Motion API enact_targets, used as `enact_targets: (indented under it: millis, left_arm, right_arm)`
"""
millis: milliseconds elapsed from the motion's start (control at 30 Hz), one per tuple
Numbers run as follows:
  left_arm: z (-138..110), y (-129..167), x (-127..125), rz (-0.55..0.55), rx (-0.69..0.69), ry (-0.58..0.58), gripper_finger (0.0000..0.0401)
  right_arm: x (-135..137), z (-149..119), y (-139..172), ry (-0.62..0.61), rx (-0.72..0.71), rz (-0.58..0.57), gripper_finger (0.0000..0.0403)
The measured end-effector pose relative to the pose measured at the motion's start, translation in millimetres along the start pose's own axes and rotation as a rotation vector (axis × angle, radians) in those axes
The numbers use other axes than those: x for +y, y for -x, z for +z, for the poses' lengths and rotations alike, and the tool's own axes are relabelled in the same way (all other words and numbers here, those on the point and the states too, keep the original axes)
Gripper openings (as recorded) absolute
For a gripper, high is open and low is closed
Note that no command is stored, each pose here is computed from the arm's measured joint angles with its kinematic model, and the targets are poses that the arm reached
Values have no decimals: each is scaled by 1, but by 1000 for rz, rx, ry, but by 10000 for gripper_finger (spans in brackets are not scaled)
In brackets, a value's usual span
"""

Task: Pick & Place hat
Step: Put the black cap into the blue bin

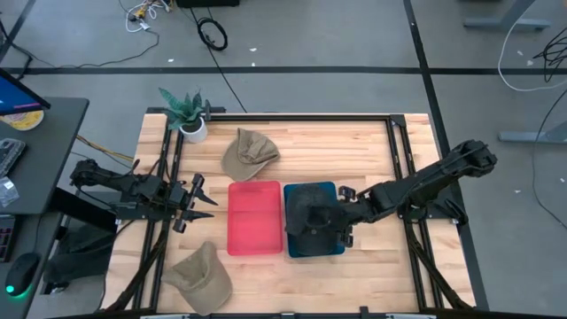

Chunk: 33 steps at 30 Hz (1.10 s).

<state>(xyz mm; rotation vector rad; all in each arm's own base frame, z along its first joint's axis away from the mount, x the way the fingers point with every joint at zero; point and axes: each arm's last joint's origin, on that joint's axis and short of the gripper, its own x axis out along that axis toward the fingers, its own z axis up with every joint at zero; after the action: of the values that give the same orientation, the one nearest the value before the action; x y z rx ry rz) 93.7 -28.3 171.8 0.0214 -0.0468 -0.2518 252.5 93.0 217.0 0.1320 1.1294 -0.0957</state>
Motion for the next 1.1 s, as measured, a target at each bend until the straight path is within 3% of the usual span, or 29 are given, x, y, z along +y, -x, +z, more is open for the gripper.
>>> enact_targets:
  millis: [300,600,767,967,1100]
  left_arm:
    - [0,0,0,0,0,0,169]
    - [0,0,0,0,0,0,169]
    - [0,0,0,0,0,0,169]
    - [0,0,0,0,0,0,169]
    - [0,0,0,0,0,0,169]
  right_arm:
    - [2,-6,-44,13,62,-17,155]
    - [3,-2,-26,-5,37,55,155]
    - [6,12,-7,32,-105,96,155]
    - [10,35,0,125,-392,16,155]
    - [1,45,-9,114,-435,-37,155]
